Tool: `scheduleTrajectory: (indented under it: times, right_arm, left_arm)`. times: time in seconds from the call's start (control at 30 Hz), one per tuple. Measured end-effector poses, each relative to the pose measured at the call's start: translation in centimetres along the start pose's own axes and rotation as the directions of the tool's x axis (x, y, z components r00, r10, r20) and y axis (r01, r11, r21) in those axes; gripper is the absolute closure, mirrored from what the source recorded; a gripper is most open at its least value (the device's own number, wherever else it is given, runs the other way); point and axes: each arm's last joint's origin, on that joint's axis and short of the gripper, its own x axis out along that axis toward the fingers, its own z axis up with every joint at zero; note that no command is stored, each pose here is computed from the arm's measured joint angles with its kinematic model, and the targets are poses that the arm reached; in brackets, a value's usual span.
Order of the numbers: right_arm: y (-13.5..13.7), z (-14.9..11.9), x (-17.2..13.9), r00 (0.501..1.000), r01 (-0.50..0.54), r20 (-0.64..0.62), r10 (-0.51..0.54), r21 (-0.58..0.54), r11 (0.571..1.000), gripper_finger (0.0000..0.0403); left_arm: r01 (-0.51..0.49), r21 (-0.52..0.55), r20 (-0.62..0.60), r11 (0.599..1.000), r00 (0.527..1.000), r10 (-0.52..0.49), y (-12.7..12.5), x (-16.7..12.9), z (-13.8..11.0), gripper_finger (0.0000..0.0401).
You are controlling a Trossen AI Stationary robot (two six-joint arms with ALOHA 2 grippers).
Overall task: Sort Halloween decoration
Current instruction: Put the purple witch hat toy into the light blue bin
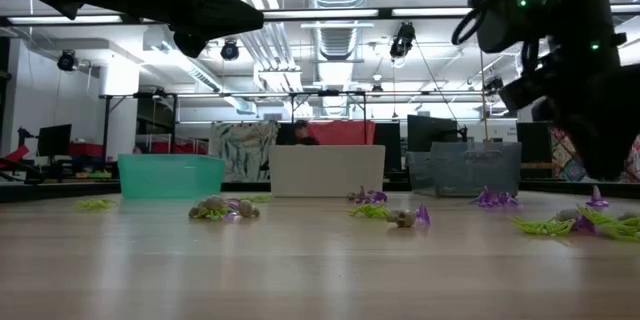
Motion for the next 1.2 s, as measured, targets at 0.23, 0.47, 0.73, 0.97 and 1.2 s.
scheduleTrajectory:
  times: [0.23, 0.47, 0.73, 0.97, 1.2]
  right_arm:
    - [-0.1, 0.0, 0.3, 0.999, 0.030, 0.014, -0.030, -0.012, 0.999, 0.0251]
    - [-0.3, -0.2, 0.7, 0.999, 0.050, 0.019, -0.050, -0.010, 0.999, 0.0263]
    - [-0.4, -0.4, 1.8, 0.998, 0.042, 0.040, -0.043, 0.010, 0.999, 0.0281]
    - [-0.4, -0.4, 2.0, 0.998, 0.044, 0.039, -0.045, 0.027, 0.999, 0.0303]
    - [-0.3, -0.3, 1.9, 0.998, 0.036, 0.056, -0.037, 0.011, 0.999, 0.0339]
  left_arm:
    - [0.000, 0.010, 0.000, 1.000, 1.000, 0.000, 0.0, 0.0, 0.0, 0.0362]
    - [0.000, 0.011, 0.000, 1.000, 1.000, 0.000, 0.0, 0.0, 0.0, 0.0362]
    - [0.000, 0.011, 0.000, 1.000, 1.000, 0.000, 0.0, 0.0, 0.0, 0.0362]
    - [0.000, 0.011, 0.000, 1.000, 1.000, 0.000, 0.0, 0.0, 0.0, 0.0362]
    - [0.000, 0.011, 0.000, 1.000, 1.000, 0.000, 0.0, 0.0, 0.0, 0.0362]
